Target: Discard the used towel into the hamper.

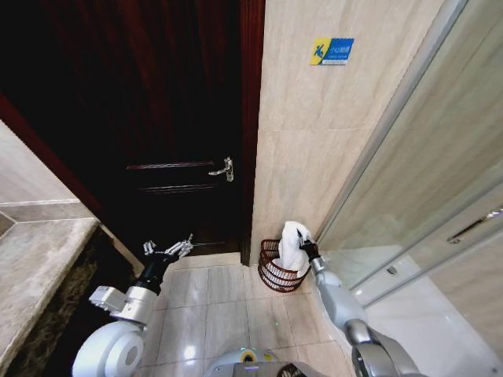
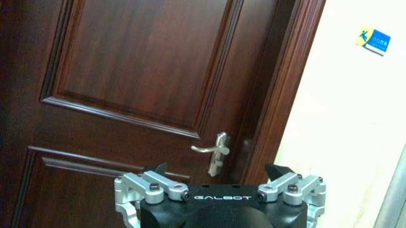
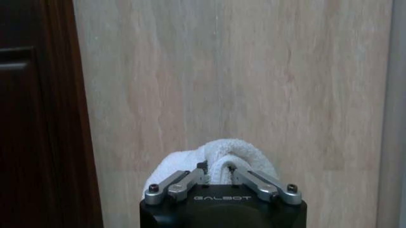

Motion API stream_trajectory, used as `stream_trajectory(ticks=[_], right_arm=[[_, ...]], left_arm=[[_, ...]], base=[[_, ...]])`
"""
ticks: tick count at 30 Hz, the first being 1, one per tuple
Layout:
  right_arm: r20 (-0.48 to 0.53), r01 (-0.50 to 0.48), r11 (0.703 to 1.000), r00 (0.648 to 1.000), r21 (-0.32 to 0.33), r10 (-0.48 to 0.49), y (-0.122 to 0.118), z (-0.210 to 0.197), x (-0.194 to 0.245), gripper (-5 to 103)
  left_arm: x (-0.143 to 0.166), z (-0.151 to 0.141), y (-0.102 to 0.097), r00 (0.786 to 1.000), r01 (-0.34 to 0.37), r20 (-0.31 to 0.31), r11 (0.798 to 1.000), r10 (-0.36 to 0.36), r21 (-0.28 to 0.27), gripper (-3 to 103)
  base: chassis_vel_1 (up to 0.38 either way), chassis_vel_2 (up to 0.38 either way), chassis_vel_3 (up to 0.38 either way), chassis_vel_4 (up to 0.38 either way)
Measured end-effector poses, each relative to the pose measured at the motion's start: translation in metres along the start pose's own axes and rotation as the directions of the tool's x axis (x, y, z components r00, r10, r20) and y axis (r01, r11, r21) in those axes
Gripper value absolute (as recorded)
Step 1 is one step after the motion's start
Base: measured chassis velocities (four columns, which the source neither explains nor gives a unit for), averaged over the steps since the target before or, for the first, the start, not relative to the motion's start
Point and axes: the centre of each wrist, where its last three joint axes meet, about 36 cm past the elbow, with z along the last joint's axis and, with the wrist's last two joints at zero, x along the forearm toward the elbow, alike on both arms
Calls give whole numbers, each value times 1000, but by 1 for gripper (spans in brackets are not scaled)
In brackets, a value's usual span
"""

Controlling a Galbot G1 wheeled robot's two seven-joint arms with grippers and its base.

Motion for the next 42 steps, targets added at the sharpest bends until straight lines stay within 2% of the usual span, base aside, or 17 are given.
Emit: stream_trajectory(ticks=[7, 9, 12, 15, 18, 22, 42], right_arm=[[-10, -20, 1000, 1000, 7, 20, -2, -4, -15, 9], [38, -48, 999, 998, 22, 47, -6, -20, -35, 9], [51, -37, 999, 998, 38, 35, -9, -28, -44, 9], [23, -25, 999, 999, 42, 24, -8, -26, -42, 9], [-42, -25, 1000, 999, 18, 25, -4, -13, -30, 9], [-72, -27, 1000, 997, 4, 27, -1, -8, -24, 9], [-55, -31, 999, 998, 19, 32, -1, -9, -21, 9]], left_arm=[[0, 0, 0, 1000, 0, 0, 1000, 0, 0, 100], [0, 0, 0, 1000, 0, 0, 1000, 0, 0, 100], [0, 0, 0, 1000, 0, 0, 1000, 0, 0, 100], [0, 0, 0, 1000, 0, 0, 1000, 0, 0, 100], [0, 0, 0, 1000, 0, 0, 1000, 0, 0, 100], [0, 0, 0, 1000, 0, 0, 1000, 0, 0, 100], [0, 0, 0, 1000, 0, 0, 1000, 0, 0, 100]], base=[[0, 0, 0, 0], [0, 0, 0, 0], [0, 0, 0, 0], [0, 0, 0, 0], [0, 0, 0, 0], [0, 0, 0, 0], [0, 0, 0, 0]])
